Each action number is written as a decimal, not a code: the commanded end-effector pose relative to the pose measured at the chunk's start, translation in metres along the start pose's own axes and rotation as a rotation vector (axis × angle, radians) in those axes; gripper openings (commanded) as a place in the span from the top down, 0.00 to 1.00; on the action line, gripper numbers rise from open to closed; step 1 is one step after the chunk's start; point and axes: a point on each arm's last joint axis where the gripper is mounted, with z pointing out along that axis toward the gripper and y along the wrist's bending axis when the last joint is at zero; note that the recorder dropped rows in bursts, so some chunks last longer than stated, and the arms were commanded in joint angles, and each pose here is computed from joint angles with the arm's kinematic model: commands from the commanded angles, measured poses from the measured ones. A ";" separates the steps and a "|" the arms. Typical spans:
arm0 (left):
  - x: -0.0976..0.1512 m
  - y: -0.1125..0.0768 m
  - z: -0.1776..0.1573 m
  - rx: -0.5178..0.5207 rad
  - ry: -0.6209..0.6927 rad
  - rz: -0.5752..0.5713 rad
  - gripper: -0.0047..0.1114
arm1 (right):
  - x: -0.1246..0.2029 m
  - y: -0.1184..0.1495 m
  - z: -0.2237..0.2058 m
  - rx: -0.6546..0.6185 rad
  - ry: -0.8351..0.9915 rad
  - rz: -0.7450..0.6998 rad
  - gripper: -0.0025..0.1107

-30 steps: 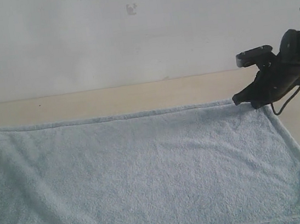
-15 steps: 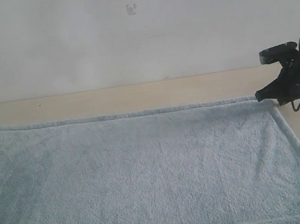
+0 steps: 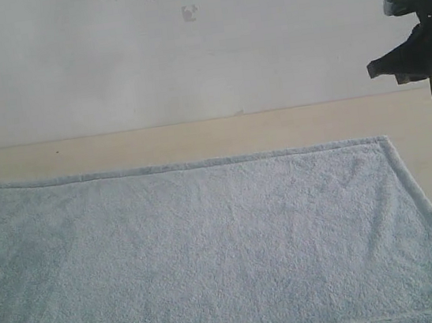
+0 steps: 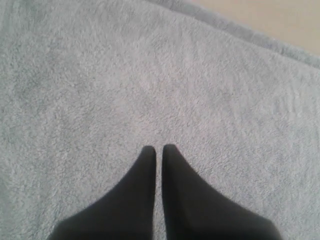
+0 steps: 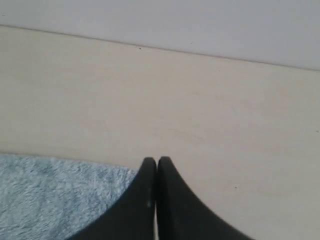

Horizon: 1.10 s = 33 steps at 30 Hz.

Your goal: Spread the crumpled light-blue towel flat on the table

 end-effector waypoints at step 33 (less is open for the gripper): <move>0.040 -0.100 -0.139 0.326 -0.345 0.124 0.93 | 0.120 0.079 -0.255 -0.191 -0.368 0.124 0.98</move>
